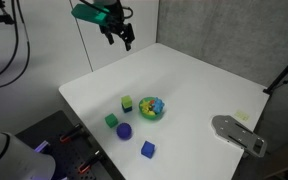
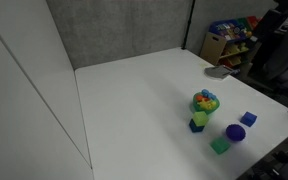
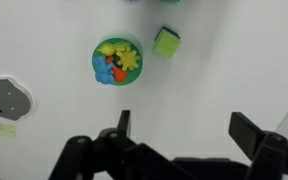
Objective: Put the yellow block in the green bowl.
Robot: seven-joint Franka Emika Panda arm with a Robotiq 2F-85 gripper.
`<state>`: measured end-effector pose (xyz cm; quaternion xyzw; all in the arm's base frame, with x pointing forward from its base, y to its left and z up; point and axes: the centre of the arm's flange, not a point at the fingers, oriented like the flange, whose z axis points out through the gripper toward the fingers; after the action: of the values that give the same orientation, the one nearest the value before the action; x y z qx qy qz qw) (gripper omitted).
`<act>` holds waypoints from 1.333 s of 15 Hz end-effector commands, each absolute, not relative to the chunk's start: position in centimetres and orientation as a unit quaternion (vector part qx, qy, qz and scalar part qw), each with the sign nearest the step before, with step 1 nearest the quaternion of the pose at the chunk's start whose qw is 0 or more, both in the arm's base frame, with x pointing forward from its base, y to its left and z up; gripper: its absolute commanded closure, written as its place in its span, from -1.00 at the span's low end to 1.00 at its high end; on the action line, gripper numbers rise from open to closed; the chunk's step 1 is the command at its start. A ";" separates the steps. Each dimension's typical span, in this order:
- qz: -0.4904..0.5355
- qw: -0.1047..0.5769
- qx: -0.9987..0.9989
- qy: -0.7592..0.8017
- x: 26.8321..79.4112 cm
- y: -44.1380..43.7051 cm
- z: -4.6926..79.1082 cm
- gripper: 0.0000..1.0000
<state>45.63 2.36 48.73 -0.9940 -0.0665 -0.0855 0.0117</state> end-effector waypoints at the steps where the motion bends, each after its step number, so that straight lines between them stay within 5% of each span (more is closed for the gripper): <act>1: -0.073 -0.009 -0.997 -0.035 49.8 2.4 46.2 -1.00; 20: 0.031 0.000 -0.997 0.065 55.4 8.3 25.7 -1.00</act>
<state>54.54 7.30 27.83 -0.9984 0.0427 0.0356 -0.0058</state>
